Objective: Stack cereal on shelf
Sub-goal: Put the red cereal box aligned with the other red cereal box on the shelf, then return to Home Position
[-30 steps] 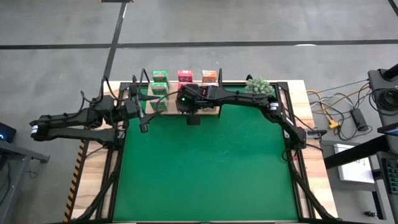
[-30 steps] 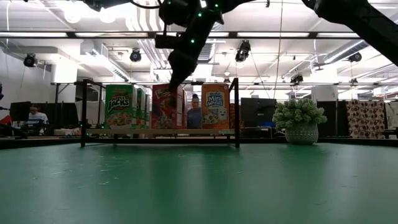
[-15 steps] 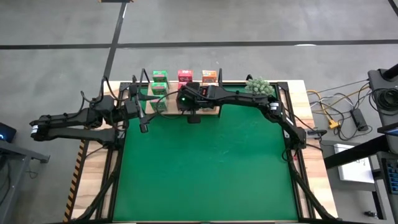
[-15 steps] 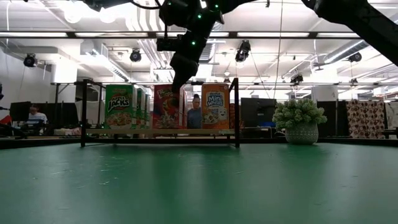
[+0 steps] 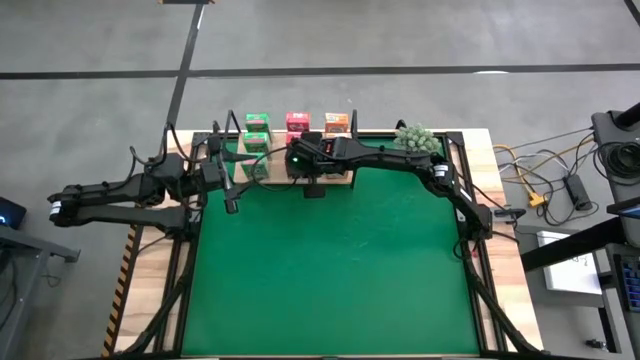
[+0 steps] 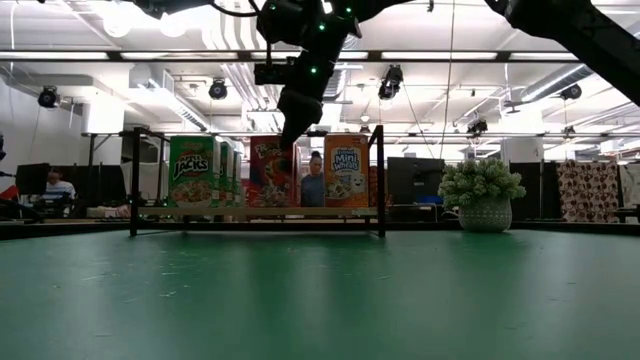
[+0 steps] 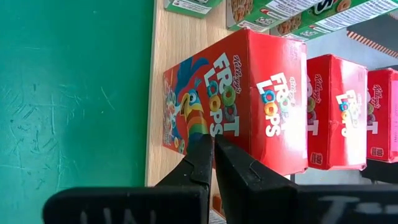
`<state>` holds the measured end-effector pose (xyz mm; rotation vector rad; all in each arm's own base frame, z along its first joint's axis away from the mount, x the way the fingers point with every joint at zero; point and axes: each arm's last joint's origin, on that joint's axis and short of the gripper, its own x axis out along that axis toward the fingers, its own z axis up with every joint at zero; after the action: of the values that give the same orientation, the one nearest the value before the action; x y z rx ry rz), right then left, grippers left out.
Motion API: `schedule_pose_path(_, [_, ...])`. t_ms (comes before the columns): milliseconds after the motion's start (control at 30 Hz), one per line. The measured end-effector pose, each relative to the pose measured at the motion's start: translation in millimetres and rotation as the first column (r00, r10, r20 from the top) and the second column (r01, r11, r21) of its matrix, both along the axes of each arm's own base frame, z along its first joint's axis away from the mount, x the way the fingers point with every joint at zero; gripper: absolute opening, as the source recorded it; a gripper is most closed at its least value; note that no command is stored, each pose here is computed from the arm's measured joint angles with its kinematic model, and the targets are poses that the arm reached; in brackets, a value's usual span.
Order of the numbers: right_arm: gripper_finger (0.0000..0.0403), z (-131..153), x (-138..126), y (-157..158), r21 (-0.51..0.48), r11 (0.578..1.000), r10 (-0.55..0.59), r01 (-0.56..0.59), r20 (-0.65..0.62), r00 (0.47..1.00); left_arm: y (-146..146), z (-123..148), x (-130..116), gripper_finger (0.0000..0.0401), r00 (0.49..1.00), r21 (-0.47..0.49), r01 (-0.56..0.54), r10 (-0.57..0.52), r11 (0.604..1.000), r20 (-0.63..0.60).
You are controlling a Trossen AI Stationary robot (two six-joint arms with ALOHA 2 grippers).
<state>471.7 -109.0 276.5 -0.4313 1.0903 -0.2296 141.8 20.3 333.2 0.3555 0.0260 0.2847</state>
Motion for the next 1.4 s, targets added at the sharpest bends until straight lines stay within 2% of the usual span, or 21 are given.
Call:
schedule_pose_path(267, [0.0009, 4, 1, 6, 0.009, 1.0, 0.017, -0.017, 0.014, 1.0, 0, 0, 0, 0.0236, 1.0, 0.0, 0.0, 0.0, 1.0, -0.001])
schedule_pose_path(400, [0.0009, 11, 2, 9, 0.044, 0.998, 0.045, -0.047, 0.049, 0.998, 0, 0, 0, 0.0236, 1.0, 0.0, 0.0, 0.0, 1.0, -0.001])
schedule_pose_path(600, [0.0009, 27, 2, 9, 0.023, 0.998, 0.061, -0.063, 0.092, 0.994, 0, 0, 0, 0.0236, 1.0, -0.001, 0.0, 0.0, 1.0, -0.004])
schedule_pose_path(867, [0.0009, 44, -3, -16, -0.006, 0.999, 0.051, -0.05, 0.149, 0.988, 0, -1, 0, 0.0236, 1.0, -0.002, 0.0, 0.0, 1.0, -0.011])
schedule_pose_path(967, [0.0009, 53, -8, -16, -0.005, 0.998, 0.055, -0.055, 0.168, 0.984, 0, -2, 0, 0.0236, 1.0, -0.002, 0.0, 0.0, 1.0, -0.016])
schedule_pose_path(1233, [0.0009, 82, -32, 4, 0.149, 0.968, 0.161, -0.202, 0.249, 0.955, -1, -3, -10, 0.0236, 0.999, -0.011, 0.0, 0.0, 1.0, -0.043])
schedule_pose_path(1400, [0.0009, 80, -46, 15, 0.156, 0.96, 0.183, -0.231, 0.274, 0.944, -2, -5, -23, 0.0236, 0.999, -0.068, -0.002, -0.001, 0.998, -0.048])
